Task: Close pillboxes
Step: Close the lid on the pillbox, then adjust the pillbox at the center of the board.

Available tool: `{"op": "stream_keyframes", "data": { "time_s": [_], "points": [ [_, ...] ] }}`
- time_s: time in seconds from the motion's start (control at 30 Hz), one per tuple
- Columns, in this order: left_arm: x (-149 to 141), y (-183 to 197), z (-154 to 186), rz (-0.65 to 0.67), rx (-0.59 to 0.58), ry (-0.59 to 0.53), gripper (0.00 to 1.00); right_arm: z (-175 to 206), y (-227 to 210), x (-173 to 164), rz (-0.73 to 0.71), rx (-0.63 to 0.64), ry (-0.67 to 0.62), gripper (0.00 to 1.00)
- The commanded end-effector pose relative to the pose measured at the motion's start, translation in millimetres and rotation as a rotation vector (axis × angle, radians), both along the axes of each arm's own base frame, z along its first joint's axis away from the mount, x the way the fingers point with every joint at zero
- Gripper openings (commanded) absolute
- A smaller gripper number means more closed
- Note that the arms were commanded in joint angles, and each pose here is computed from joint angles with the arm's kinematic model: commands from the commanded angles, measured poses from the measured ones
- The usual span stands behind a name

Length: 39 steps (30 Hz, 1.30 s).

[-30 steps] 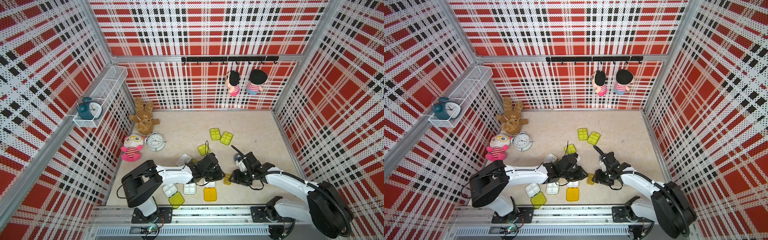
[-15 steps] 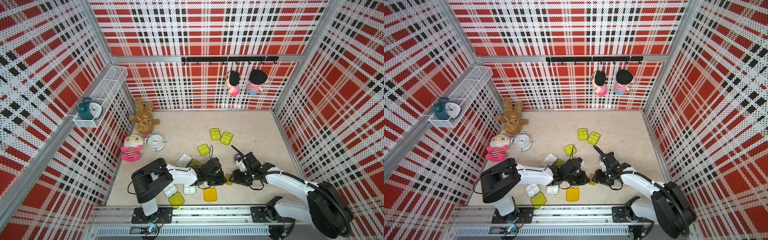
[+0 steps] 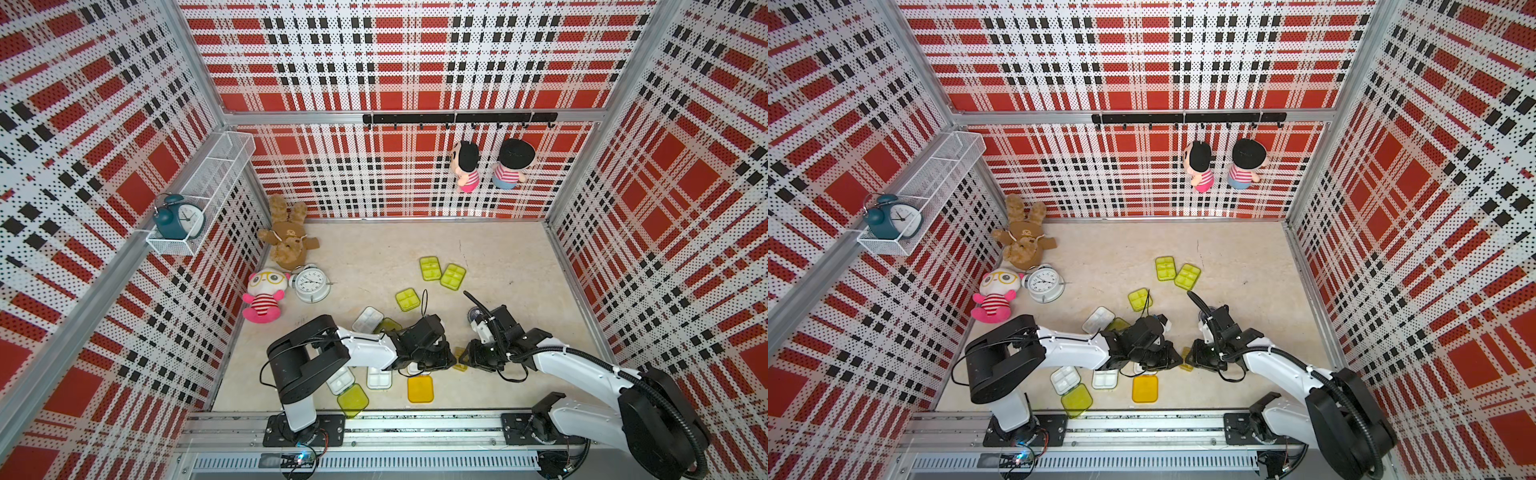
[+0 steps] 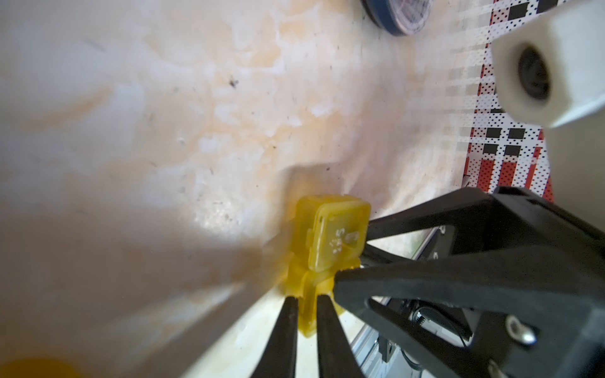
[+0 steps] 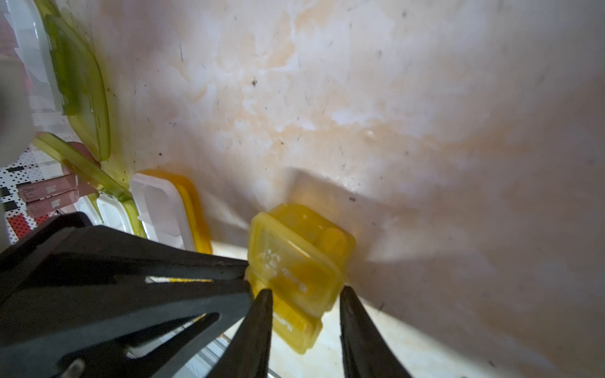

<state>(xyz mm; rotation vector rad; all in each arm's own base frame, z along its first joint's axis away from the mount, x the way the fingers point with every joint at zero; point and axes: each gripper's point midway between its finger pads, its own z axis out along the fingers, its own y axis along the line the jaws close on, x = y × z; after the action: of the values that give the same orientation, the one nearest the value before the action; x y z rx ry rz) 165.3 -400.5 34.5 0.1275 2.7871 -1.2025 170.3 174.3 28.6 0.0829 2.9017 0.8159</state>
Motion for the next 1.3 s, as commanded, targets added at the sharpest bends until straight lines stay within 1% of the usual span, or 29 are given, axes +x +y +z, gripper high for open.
{"op": "stream_keyframes", "data": {
  "time_s": [0.0, 0.03, 0.07, 0.17, 0.23, 0.43, 0.5, 0.63, 0.77, 0.8, 0.83, 0.87, 0.93, 1.0, 1.03, 1.13, 1.27],
  "points": [
    [0, 2, -11, -0.013, 0.045, 0.008, 0.16, -11, -11, -12, -0.016, -0.044, 0.029, 0.42],
    [0, 2, -11, -0.012, 0.044, 0.009, 0.16, -9, -9, -12, -0.017, -0.026, 0.023, 0.47],
    [1, 2, -11, -0.011, 0.044, 0.007, 0.17, -4, -5, -11, -0.011, 0.002, 0.011, 0.49],
    [0, 1, -12, -0.014, 0.045, 0.008, 0.16, 3, -1, -12, -0.006, 0.041, -0.008, 0.50],
    [0, 0, -12, -0.015, 0.045, 0.009, 0.16, 0, -2, -15, -0.002, 0.037, 0.001, 0.49],
    [1, -5, -10, -0.021, 0.039, 0.003, 0.16, -8, -4, -21, -0.007, 0.039, 0.017, 0.42],
    [-1, -6, -9, -0.024, 0.038, 0.002, 0.16, -11, -6, -22, -0.013, 0.031, 0.025, 0.37],
    [-4, -5, -11, -0.023, 0.044, 0.002, 0.15, -14, -10, -24, -0.020, 0.014, 0.028, 0.24],
    [-3, -5, -9, -0.019, 0.038, -0.001, 0.15, -13, -13, -24, -0.037, 0.004, 0.022, 0.23],
    [-2, -6, -9, -0.019, 0.036, -0.002, 0.15, -12, -14, -23, -0.042, 0.003, 0.015, 0.23],
    [0, -7, -8, -0.016, 0.031, -0.005, 0.20, -9, -13, -21, -0.050, 0.007, 0.006, 0.25],
    [3, -9, -6, -0.012, 0.027, -0.006, 0.26, -8, -13, -19, -0.058, 0.011, 0.000, 0.31],
    [10, -14, -1, -0.006, 0.010, -0.013, 0.29, -4, -11, -15, -0.074, 0.023, -0.012, 0.40],
    [18, -21, 4, -0.005, -0.008, -0.019, 0.33, 1, -9, -11, -0.084, 0.035, -0.029, 0.45],
    [22, -25, 7, -0.007, -0.015, -0.024, 0.34, 5, -9, -8, -0.091, 0.042, -0.041, 0.47],
    [33, -36, 12, -0.014, -0.033, -0.031, 0.34, 16, -7, 0, -0.102, 0.057, -0.078, 0.48],
    [41, -53, 16, -0.042, -0.045, -0.037, 0.34, 32, -14, 7, -0.129, 0.040, -0.112, 0.50]
  ]
}}
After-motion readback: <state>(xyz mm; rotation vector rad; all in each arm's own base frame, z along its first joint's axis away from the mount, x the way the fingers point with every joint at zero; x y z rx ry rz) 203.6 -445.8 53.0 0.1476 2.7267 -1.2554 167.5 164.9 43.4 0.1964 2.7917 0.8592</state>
